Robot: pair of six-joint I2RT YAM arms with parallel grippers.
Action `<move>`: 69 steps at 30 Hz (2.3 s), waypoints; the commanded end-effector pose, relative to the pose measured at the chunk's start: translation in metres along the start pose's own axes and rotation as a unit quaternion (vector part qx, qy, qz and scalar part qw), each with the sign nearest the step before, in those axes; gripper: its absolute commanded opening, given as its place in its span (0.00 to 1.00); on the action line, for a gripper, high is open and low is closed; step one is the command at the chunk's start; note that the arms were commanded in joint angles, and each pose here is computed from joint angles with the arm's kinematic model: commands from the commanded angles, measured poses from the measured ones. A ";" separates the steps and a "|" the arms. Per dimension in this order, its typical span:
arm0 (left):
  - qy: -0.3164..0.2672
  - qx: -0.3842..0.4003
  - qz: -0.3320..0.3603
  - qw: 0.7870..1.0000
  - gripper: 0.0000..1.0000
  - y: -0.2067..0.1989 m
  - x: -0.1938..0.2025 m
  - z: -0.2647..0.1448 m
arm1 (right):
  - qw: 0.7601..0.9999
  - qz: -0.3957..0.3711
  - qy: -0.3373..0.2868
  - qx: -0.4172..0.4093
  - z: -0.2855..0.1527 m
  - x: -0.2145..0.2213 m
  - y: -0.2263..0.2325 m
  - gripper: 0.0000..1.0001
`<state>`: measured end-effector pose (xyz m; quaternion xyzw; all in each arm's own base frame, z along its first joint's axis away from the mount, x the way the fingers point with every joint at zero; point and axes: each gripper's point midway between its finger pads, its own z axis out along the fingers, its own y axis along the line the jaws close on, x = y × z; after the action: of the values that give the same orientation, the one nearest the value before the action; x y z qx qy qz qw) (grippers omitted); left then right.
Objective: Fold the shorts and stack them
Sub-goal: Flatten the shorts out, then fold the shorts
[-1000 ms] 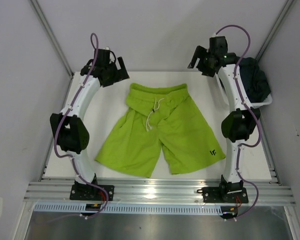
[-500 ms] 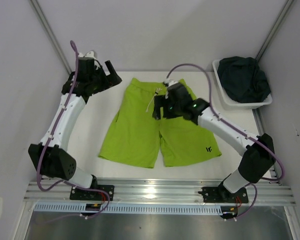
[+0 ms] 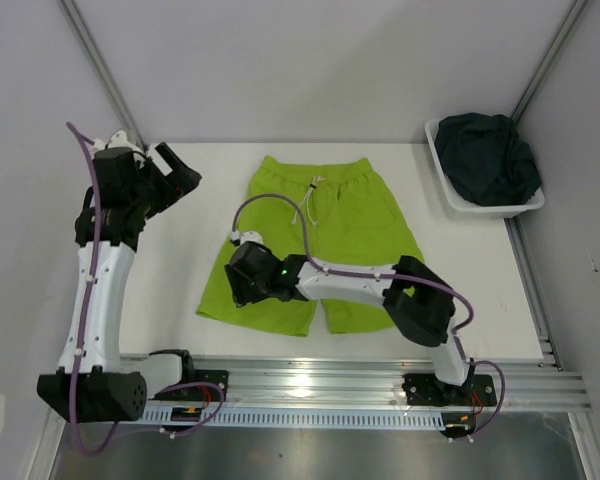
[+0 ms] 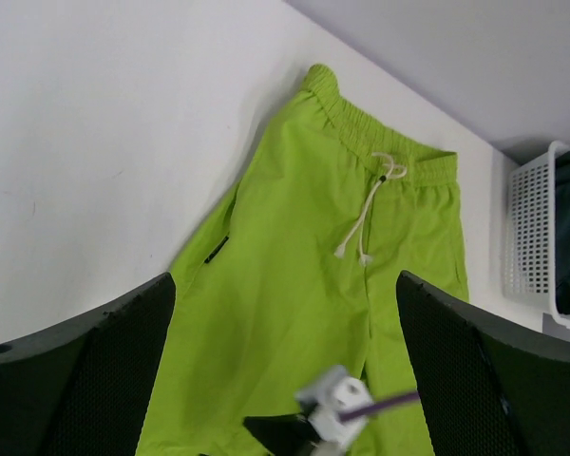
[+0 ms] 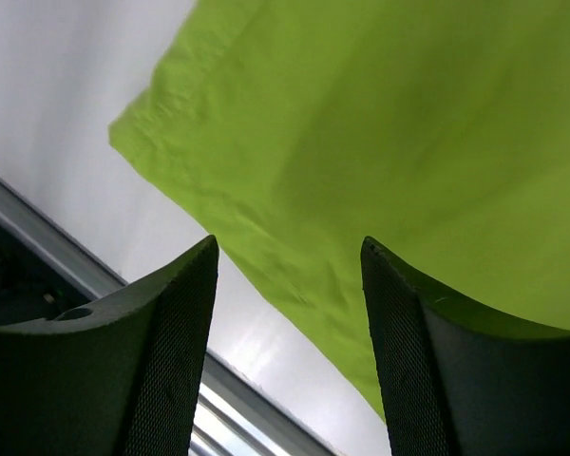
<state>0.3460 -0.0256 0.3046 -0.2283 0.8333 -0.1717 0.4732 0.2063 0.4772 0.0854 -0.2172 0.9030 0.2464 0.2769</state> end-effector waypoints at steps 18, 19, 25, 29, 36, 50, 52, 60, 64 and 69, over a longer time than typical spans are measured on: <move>-0.097 -0.004 0.009 0.995 0.99 0.004 -0.022 -0.070 | 0.996 0.092 -0.008 -0.005 0.076 0.001 0.085 0.65; -0.096 -0.005 0.011 0.995 0.99 0.004 -0.021 -0.070 | 0.995 0.095 -0.006 -0.005 0.081 0.002 0.087 0.65; -0.100 -0.012 0.018 0.995 0.99 0.009 -0.020 -0.069 | 0.995 0.103 0.002 0.008 0.095 0.010 0.090 0.50; -0.097 -0.014 0.025 0.995 0.99 0.011 -0.018 -0.066 | 0.995 0.092 0.016 0.025 0.095 0.021 0.081 0.15; -0.079 -0.010 0.026 0.996 0.99 0.013 -0.010 -0.055 | 0.996 0.063 0.025 0.052 0.048 0.049 0.039 0.00; 0.042 0.064 0.028 0.997 0.99 -0.009 0.059 0.016 | 0.997 -0.044 0.063 0.032 -0.077 0.125 0.049 0.00; 0.069 0.059 0.030 0.995 0.99 -0.007 0.074 0.033 | 0.996 -0.050 0.066 0.031 -0.084 0.138 0.055 0.00; 0.140 0.046 0.028 0.989 0.99 -0.003 0.122 0.085 | 0.996 -0.039 0.067 0.042 -0.105 0.166 0.052 0.00; 0.141 0.033 0.027 0.989 0.99 0.001 0.135 0.100 | 0.997 -0.027 0.060 0.045 -0.115 0.172 0.043 0.00; 0.161 0.022 0.018 0.986 0.99 0.011 0.153 0.128 | 0.998 -0.017 0.048 0.039 -0.124 0.168 0.036 0.00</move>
<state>0.3677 -0.1040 0.1344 -0.1649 0.9061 -0.2089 0.3288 0.0076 0.3928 0.0651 -0.2566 0.9244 0.1721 0.2236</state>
